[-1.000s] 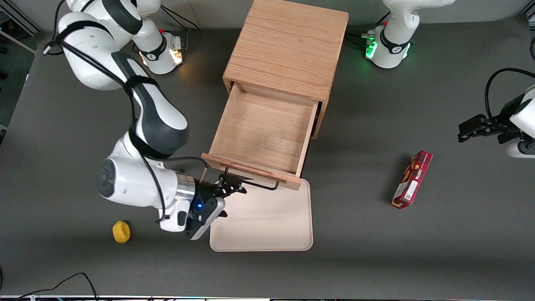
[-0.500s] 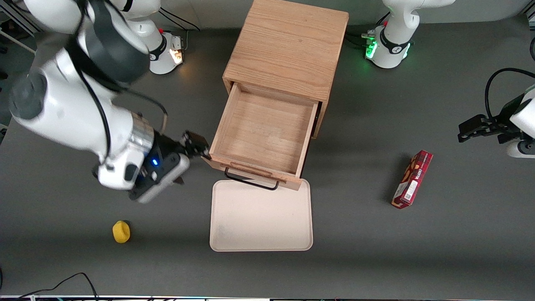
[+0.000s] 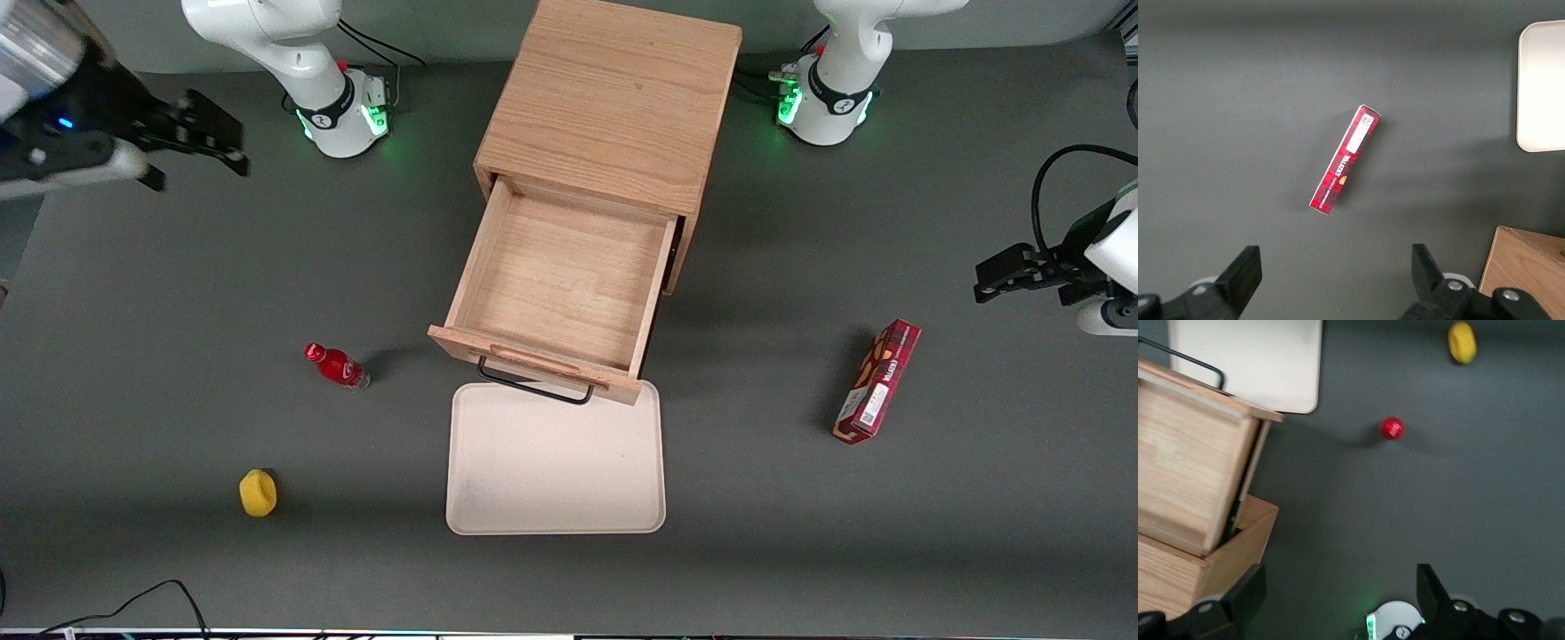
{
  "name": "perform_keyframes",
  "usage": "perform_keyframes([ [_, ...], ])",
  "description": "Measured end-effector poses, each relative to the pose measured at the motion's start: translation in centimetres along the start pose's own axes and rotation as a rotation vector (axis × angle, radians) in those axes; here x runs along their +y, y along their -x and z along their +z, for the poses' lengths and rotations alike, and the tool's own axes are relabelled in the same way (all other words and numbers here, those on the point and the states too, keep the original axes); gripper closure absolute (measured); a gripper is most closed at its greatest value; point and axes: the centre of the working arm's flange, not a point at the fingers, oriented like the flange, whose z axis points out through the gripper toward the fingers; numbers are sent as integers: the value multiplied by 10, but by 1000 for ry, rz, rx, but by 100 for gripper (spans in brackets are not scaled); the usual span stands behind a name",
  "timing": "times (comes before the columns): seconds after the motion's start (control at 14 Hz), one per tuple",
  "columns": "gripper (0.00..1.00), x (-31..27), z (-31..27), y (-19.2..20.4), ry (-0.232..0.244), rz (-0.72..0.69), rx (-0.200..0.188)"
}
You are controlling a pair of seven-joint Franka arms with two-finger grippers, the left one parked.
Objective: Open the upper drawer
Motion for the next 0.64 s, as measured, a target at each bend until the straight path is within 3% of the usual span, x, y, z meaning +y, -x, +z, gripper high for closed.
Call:
perform_keyframes([
  [0.36, 0, 97, 54, 54, -37, 180, 27],
  [0.64, 0, 115, 54, 63, -26, 218, 55],
])
